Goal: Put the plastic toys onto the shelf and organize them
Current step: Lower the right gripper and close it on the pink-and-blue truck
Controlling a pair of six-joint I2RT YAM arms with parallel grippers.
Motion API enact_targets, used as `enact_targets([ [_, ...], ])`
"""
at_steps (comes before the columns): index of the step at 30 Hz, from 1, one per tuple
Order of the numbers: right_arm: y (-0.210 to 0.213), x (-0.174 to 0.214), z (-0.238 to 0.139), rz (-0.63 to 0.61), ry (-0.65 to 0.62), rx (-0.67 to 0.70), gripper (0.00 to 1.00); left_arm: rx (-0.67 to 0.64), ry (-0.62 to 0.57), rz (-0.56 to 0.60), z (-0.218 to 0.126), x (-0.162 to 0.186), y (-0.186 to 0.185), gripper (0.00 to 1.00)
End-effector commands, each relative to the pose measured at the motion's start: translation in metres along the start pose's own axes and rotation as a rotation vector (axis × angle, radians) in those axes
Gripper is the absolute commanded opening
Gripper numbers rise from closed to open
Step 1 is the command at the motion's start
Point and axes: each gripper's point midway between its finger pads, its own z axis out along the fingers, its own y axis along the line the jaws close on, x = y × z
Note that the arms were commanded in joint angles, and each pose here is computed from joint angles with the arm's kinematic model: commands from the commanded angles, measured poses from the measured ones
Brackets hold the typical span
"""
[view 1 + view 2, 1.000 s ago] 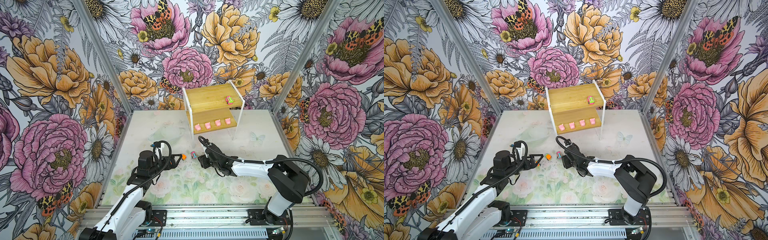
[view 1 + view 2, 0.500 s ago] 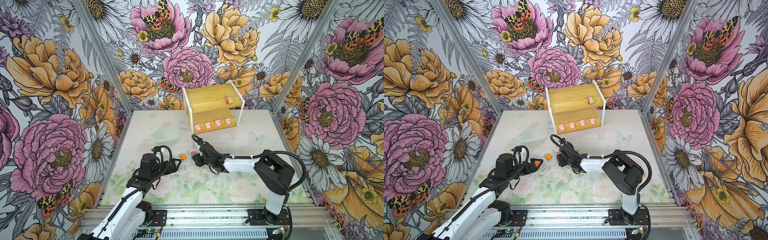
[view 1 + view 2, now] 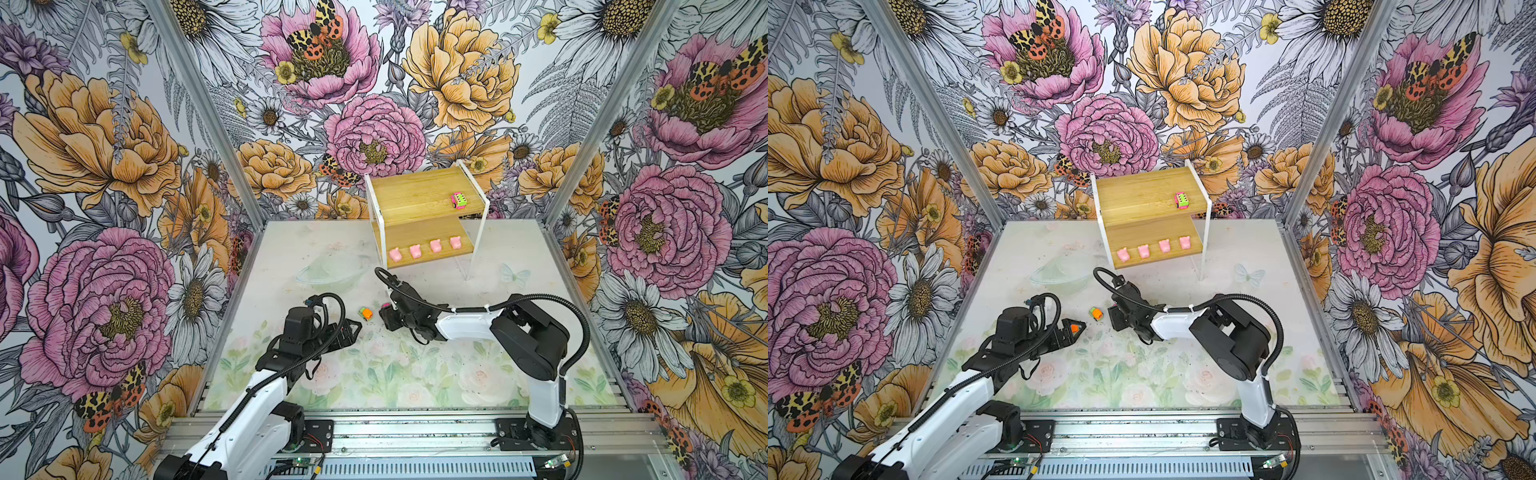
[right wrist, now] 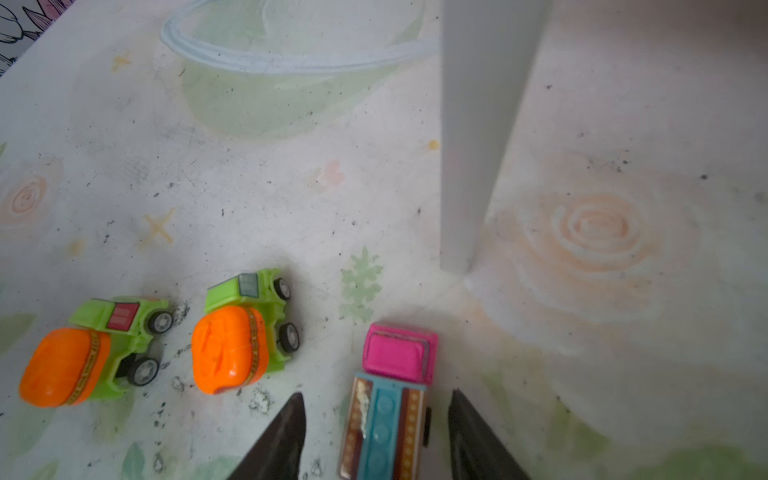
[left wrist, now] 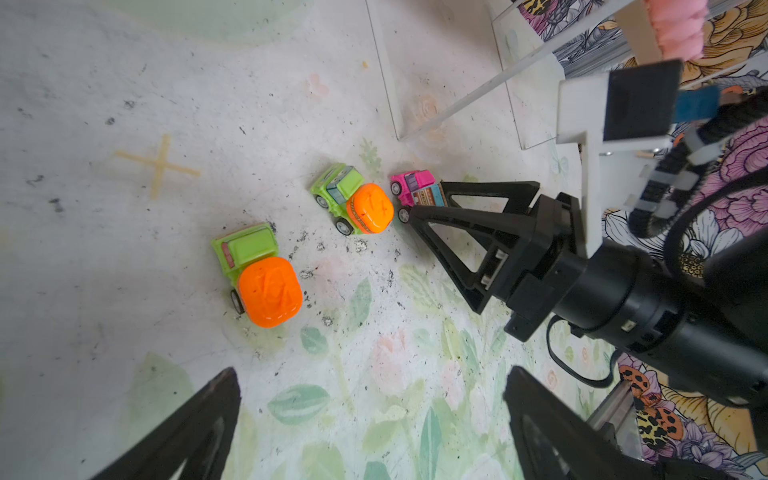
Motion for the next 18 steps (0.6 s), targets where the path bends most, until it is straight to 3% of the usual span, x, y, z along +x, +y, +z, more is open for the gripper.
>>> enact_targets([
  [1,0.0,-0.008,0.008,0.016,-0.012,-0.008,0.54,0.001,-0.019,0.012,0.001,-0.009,0.0,0.99],
  [8,-0.001,-0.006,0.017,0.012,0.006,-0.007,0.49,0.007,-0.028,0.008,0.0,-0.012,0.001,0.99],
  [18,-0.003,-0.005,0.017,0.017,0.014,-0.007,0.33,0.01,-0.029,0.001,0.001,-0.013,0.002,0.99],
])
